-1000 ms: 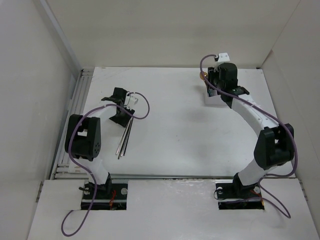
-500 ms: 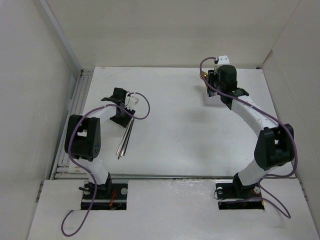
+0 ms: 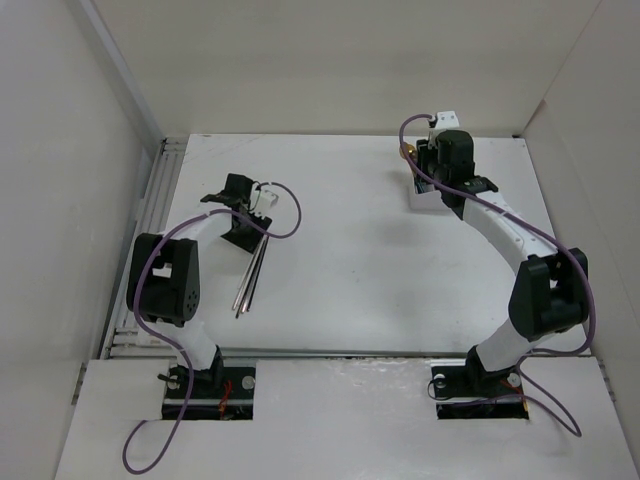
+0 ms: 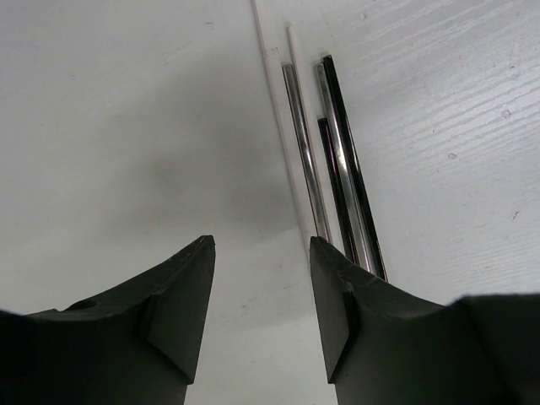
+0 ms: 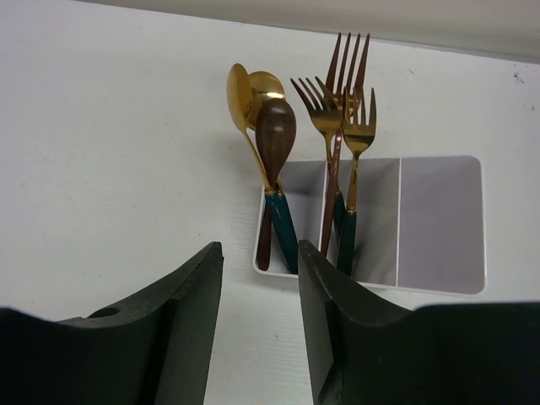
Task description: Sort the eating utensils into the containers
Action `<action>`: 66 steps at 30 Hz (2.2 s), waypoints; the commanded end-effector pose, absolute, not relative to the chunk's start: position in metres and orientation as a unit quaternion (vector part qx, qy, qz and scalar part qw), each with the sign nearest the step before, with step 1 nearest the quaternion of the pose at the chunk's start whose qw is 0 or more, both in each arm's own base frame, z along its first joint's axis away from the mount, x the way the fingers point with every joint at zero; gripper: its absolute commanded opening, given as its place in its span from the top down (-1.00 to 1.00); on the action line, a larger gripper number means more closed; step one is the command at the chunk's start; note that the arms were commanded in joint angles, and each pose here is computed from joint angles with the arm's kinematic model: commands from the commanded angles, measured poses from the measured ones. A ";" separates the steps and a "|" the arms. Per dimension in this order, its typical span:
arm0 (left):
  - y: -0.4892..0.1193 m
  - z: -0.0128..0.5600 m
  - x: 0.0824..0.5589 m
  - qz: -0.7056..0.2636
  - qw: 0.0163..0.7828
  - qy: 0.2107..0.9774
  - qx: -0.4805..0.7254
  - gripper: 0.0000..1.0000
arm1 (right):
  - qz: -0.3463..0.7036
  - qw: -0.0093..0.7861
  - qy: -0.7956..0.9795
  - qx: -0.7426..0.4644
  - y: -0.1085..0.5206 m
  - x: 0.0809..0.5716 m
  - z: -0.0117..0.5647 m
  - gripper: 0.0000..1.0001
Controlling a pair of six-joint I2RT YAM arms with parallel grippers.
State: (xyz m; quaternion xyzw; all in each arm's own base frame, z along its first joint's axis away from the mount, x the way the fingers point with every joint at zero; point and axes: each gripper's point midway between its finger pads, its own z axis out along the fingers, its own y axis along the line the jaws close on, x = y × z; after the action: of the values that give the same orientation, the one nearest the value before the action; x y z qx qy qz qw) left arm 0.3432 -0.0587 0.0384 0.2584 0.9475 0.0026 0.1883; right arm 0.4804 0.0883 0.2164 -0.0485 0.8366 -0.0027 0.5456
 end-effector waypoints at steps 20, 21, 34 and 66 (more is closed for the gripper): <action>-0.058 0.016 0.331 0.012 0.157 0.948 0.278 0.27 | -0.021 0.574 0.818 -0.043 0.079 0.478 0.241 0.07; -0.058 0.016 0.331 0.012 0.157 0.948 0.278 0.31 | -0.021 0.574 0.818 -0.043 0.079 0.478 0.241 0.07; -0.065 0.050 0.345 -0.025 0.204 0.941 0.268 -0.04 | -0.024 0.574 0.817 -0.046 0.079 0.478 0.241 0.07; -0.037 0.021 0.335 0.002 0.163 0.955 0.246 0.18 | -0.039 0.566 0.822 -0.050 0.074 0.475 0.233 0.07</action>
State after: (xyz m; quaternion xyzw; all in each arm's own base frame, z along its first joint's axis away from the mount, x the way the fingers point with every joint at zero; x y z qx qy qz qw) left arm 0.3424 -0.0433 0.0264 0.2428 0.9539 -0.0044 0.1766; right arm 0.4751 0.0780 0.2088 -0.0582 0.8399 -0.0335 0.5386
